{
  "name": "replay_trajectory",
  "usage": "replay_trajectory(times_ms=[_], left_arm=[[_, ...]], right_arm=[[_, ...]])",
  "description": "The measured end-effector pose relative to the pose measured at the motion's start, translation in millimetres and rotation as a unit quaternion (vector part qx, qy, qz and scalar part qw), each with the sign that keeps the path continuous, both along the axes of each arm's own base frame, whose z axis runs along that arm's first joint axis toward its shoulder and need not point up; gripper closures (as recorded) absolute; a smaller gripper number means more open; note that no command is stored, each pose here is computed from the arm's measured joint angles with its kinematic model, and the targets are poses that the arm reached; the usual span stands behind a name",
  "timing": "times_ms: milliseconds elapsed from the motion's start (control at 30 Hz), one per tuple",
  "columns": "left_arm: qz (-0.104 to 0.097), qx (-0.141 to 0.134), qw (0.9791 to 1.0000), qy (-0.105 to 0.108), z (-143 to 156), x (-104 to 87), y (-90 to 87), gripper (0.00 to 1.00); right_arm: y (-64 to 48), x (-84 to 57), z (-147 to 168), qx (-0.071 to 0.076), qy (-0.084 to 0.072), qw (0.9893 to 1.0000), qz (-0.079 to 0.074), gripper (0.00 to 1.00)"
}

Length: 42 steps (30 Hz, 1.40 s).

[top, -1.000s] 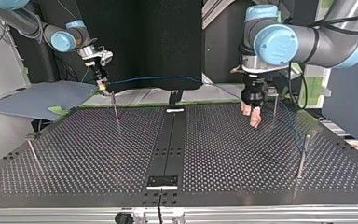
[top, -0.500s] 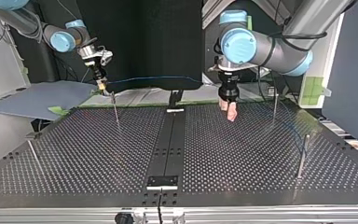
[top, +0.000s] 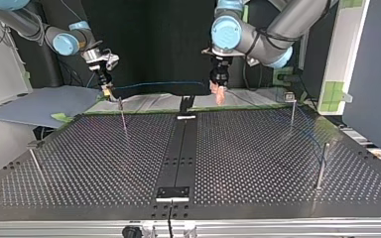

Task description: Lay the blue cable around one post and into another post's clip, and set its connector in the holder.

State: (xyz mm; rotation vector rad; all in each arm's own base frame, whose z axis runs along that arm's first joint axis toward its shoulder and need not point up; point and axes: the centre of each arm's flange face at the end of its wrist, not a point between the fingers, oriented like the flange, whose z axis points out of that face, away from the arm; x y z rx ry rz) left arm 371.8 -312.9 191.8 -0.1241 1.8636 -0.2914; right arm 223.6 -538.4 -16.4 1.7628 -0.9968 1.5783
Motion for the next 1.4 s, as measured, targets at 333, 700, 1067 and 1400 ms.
replay_trajectory(times_ms=[333,700,1067,1400], left_arm=[[-0.056,-0.012,0.9981,0.026,-57.3,-51.6,-31.0,0.00],[-0.123,-0.055,0.9909,-0.007,-63.3,-63.2,-89.0,0.00],[-0.191,-0.097,0.9761,-0.039,-75.5,-72.8,-157.1,0.00],[-0.255,-0.111,0.9595,-0.044,-113.6,-113.1,-202.6,0.00]], right_arm=[[1.9,0.9,-1.2,0.004,0.002,1.0000,0.001,1.00],[4.8,1.7,-2.7,0.006,0.017,0.9998,0.003,1.00],[3.8,-0.8,-2.4,0.005,0.022,0.9998,-0.001,1.00],[3.7,-1.2,-2.5,0.004,0.023,0.9997,-0.002,1.00]])
